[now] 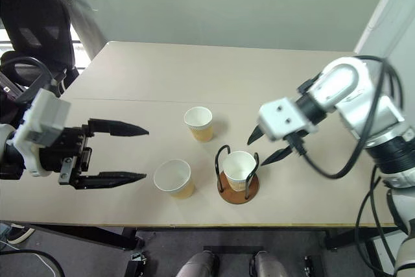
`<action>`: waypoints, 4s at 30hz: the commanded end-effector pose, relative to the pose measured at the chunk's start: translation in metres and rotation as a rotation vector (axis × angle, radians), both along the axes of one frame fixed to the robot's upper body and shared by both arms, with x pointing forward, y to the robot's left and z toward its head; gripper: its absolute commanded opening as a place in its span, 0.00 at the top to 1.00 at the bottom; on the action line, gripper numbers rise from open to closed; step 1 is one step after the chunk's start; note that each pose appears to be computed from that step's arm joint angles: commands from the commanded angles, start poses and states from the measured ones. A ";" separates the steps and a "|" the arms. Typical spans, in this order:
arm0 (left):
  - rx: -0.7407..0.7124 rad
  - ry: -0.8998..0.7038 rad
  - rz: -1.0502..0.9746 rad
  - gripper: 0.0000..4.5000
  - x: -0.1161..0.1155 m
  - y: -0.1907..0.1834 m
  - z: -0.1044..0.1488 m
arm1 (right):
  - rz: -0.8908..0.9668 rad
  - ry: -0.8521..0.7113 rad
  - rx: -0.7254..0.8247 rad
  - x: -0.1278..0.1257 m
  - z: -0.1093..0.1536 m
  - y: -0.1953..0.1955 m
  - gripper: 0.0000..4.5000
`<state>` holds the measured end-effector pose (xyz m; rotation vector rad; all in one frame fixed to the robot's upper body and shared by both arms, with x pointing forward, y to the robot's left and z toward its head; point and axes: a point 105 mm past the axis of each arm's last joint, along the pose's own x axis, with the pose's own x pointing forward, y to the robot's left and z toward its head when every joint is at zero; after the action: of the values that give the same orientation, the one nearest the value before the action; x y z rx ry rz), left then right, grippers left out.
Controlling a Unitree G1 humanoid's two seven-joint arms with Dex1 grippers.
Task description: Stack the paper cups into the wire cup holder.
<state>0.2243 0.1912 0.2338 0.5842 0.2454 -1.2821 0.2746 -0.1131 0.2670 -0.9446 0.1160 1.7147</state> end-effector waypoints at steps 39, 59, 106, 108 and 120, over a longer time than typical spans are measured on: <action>0.304 -0.086 -0.362 0.00 0.036 -0.023 -0.021 | -0.521 -0.015 0.092 -0.032 0.013 -0.089 0.01; 0.404 0.037 -0.433 0.00 0.030 -0.028 -0.073 | -0.517 -0.031 0.091 -0.029 0.011 -0.080 0.01; 0.089 -0.437 -0.869 0.99 0.049 -0.134 0.102 | -0.565 -0.131 0.159 -0.073 0.048 -0.101 0.00; 0.088 -0.422 -0.904 0.99 0.042 -0.136 0.101 | -0.583 -0.136 0.160 -0.081 0.049 -0.102 0.00; 0.168 -0.352 -1.063 0.99 0.030 -0.154 0.067 | -0.663 -0.136 0.135 -0.084 0.035 -0.101 0.00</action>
<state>0.2561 0.0365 0.3048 1.0612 -0.3126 -2.1139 0.1934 -0.2139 0.2941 -0.7762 0.2314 1.0551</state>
